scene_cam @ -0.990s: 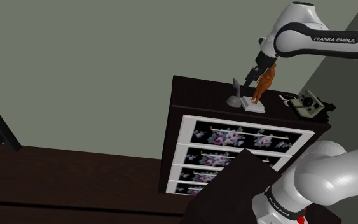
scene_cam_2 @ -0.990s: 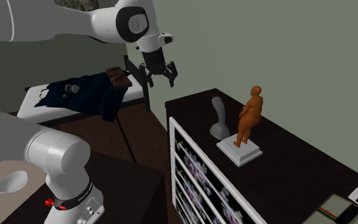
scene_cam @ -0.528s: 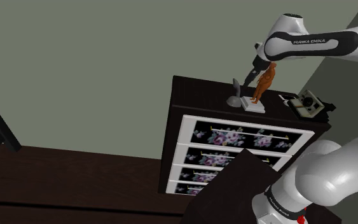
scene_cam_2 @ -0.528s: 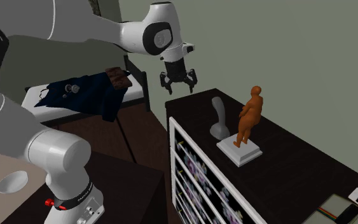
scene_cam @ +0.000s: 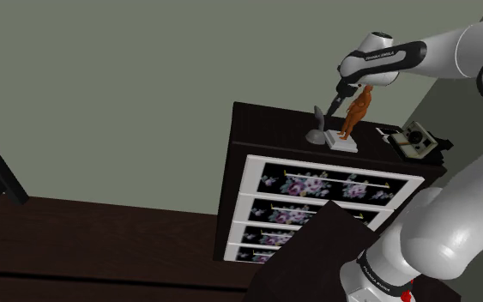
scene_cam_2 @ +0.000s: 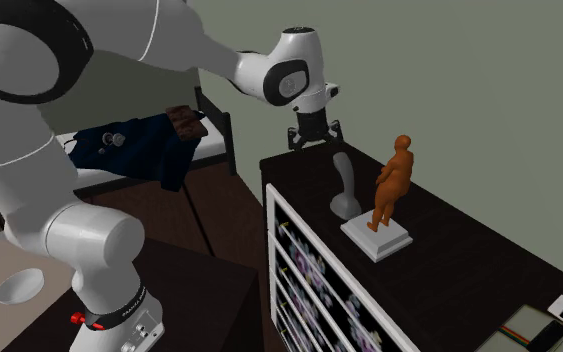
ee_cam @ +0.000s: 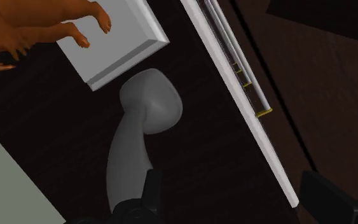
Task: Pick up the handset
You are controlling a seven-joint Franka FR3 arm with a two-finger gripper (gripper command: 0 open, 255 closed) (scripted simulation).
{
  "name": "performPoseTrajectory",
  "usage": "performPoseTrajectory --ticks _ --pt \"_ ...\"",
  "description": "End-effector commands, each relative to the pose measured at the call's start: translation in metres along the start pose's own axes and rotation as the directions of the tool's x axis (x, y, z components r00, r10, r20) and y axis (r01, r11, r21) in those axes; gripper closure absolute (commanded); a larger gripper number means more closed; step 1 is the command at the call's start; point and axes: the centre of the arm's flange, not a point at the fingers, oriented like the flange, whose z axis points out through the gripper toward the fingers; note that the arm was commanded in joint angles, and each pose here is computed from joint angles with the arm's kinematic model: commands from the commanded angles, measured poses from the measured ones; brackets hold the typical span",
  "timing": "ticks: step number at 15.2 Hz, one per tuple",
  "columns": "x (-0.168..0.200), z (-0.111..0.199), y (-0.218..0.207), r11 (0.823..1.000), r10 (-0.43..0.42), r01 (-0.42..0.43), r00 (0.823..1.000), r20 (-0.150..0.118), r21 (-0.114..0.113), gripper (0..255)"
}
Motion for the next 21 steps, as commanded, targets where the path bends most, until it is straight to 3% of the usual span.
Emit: performPoseTrajectory --ticks 1,8,17,18,21 --pt "0.005 0.014 0.021 0.999 -0.033 0.033 0.999 -0.006 -0.006 0" --pt "0.026 0.062 0.087 0.992 -0.125 0.124 0.992 -0.017 -0.02 0" --pt "0.02 0.1 0.079 0.992 -0.125 0.124 0.992 -0.017 -0.02 0" --pt "0.02 0.1 0.079 0.992 -0.125 0.125 0.992 -0.017 -0.02 255" --pt "0.02 0.1 0.079 0.992 -0.125 0.124 0.992 -0.017 -0.02 255"
